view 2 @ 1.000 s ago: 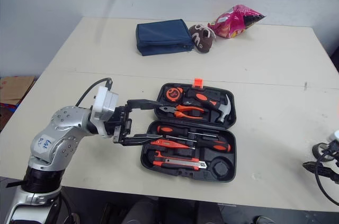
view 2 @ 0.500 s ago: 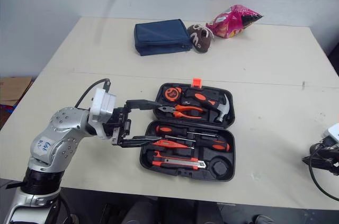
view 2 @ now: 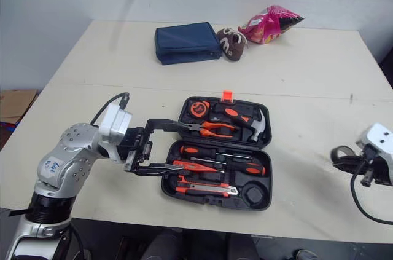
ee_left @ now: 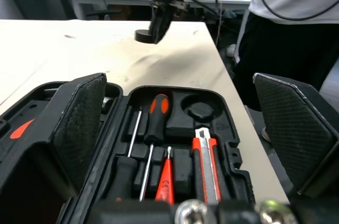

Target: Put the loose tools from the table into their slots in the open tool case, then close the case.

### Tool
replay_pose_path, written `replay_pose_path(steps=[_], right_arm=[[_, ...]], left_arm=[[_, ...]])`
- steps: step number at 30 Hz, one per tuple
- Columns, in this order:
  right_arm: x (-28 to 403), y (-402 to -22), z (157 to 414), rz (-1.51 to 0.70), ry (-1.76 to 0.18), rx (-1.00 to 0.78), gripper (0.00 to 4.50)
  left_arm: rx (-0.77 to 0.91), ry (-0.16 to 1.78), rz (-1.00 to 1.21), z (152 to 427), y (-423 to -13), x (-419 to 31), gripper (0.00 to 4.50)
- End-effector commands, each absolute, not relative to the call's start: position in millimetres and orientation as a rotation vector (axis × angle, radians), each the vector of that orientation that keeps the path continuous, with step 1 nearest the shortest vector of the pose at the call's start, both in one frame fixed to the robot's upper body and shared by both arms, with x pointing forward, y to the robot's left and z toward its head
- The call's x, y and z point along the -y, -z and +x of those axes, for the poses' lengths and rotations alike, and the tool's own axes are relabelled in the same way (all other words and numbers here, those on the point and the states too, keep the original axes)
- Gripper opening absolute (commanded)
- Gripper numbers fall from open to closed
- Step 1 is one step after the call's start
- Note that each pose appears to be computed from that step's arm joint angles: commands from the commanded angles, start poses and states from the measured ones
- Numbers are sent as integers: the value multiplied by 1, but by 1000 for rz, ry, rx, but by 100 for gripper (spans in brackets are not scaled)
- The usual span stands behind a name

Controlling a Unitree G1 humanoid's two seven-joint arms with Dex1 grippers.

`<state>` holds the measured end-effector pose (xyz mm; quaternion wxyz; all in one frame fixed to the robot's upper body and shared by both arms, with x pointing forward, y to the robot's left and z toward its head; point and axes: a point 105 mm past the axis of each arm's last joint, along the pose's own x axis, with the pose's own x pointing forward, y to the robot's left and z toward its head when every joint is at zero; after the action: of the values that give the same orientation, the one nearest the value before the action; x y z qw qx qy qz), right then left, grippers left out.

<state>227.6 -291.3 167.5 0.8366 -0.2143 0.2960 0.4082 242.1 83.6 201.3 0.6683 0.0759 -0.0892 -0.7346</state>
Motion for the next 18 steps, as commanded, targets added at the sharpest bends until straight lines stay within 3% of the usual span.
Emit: replay_pose_path(steps=[1,9,18], right_arm=[[224,-168,200,-442,-1170,-647,5],[168,-150,179,-448,-1364,-652,5],[173,-116,189,-548,-1294,-743,5]], left_arm=[[213,1718,207,238,-202,-78,450],[200,1728,205,239,-201,-72,450],[203,1714,212,242,-203,-72,450]])
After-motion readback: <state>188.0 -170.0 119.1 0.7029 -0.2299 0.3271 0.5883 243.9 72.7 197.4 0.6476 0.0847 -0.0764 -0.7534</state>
